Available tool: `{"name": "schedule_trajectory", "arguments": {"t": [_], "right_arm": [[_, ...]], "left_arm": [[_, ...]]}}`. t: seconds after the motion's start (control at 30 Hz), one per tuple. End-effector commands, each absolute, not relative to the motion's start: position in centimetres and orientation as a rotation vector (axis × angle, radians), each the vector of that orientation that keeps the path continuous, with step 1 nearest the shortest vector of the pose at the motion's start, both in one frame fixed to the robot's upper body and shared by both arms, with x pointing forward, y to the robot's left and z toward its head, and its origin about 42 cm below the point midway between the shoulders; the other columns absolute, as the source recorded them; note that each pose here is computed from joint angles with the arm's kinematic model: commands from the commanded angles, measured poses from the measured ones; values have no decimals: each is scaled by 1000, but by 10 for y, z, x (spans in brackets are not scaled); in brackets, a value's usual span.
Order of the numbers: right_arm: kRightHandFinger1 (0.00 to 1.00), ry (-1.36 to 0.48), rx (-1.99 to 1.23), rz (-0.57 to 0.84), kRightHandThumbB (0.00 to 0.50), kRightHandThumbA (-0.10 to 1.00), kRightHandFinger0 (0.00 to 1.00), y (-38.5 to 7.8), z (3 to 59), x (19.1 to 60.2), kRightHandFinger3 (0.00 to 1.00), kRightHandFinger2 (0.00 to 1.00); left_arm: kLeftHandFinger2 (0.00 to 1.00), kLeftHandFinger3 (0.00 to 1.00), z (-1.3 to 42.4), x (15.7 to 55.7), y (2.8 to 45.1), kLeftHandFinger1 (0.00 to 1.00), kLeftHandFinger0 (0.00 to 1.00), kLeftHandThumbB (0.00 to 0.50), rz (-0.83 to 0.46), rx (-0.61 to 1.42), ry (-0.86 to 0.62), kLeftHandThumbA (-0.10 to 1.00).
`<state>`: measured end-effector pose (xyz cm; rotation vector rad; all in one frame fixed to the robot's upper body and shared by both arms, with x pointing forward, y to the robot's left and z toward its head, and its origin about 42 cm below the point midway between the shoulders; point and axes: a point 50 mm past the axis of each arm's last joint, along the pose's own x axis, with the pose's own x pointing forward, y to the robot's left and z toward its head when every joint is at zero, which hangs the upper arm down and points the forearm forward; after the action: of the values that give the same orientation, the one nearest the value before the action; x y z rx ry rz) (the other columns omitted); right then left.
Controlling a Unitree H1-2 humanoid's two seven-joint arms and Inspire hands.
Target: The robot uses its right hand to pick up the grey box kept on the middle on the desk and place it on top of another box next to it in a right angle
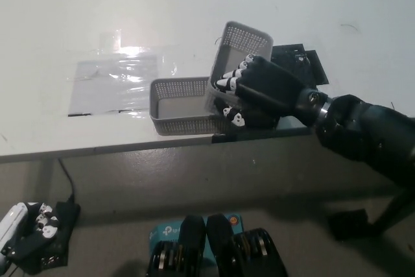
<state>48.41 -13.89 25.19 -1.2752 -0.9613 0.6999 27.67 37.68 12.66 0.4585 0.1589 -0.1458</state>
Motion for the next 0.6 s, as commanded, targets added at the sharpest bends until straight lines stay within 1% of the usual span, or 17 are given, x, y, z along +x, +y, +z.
{"name": "schedule_trajectory", "arguments": {"t": [0.0, 0.03, 0.07, 0.1, 0.13, 0.17, 0.2, 0.23, 0.27, 0.3, 0.33, 0.37, 0.4, 0.43, 0.47, 0.5, 0.57], "right_arm": [[255, -902, -1301, 722, 73, -100, 0, -146, 275, 498, 658, 621], [343, -882, -1320, 738, 26, -100, 0, -147, 275, 499, 720, 700], [443, -872, -1337, 749, 0, -100, 31, -148, 274, 500, 787, 785], [493, -865, -1353, 757, 0, -100, 28, -149, 273, 501, 825, 812], [554, -852, -1390, 774, 0, -100, 67, -149, 272, 502, 844, 850], [599, -859, -1404, 771, 6, -100, 90, -149, 273, 504, 835, 865], [581, -864, -1427, 775, 0, -100, 68, -150, 269, 504, 774, 834], [563, -866, -1434, 775, 0, -100, 45, -150, 268, 504, 738, 812], [525, -867, -1439, 780, 0, -100, 32, -150, 266, 503, 708, 769], [498, -879, -1439, 780, 3, -100, 2, -150, 265, 502, 674, 749], [471, -886, -1440, 777, 9, -100, 0, -150, 263, 502, 647, 728], [467, -889, -1445, 778, 4, -100, 0, -150, 262, 501, 643, 724], [449, -895, -1449, 776, 13, -100, 0, -150, 260, 501, 634, 714], [441, -892, -1449, 780, 11, -100, 0, -149, 259, 501, 628, 711], [439, -891, -1449, 781, 27, -100, 0, -149, 259, 501, 630, 715], [443, -890, -1452, 784, 29, -100, 0, -149, 257, 500, 636, 719], [424, -888, -1441, 800, 53, -100, 0, -147, 255, 498, 626, 708]], "left_arm": [[114, 232, 142, 279, 381, 29, 24, 500, -164, 512, 126, -100], [107, 228, 141, 280, 381, 29, 29, 500, -162, 510, 130, -100], [105, 227, 141, 280, 381, 29, 33, 500, -161, 509, 132, -100], [105, 228, 142, 279, 380, 31, 36, 500, -159, 510, 134, -100], [116, 227, 142, 279, 380, 38, 39, 500, -162, 512, 123, -100], [126, 229, 144, 282, 381, 47, 48, 500, -161, 513, 117, -100], [137, 231, 144, 282, 381, 54, 56, 500, -162, 510, 115, -100], [140, 232, 143, 282, 381, 56, 58, 500, -164, 508, 112, -100], [143, 231, 144, 282, 381, 55, 57, 500, -160, 506, 112, -100], [133, 228, 143, 282, 381, 51, 55, 500, -161, 504, 113, -100], [116, 226, 143, 282, 381, 42, 48, 500, -163, 508, 107, -100], [114, 226, 143, 282, 381, 41, 46, 500, -163, 508, 111, -100], [111, 226, 143, 283, 381, 40, 43, 500, -162, 516, 115, -100], [105, 224, 143, 283, 381, 33, 35, 500, -163, 515, 112, -100], [104, 223, 143, 283, 381, 31, 32, 500, -163, 514, 111, -100], [99, 214, 143, 283, 381, 28, 30, 500, -161, 508, 112, -100], [107, 213, 142, 283, 382, 31, 31, 500, -163, 508, 116, -100]]}}
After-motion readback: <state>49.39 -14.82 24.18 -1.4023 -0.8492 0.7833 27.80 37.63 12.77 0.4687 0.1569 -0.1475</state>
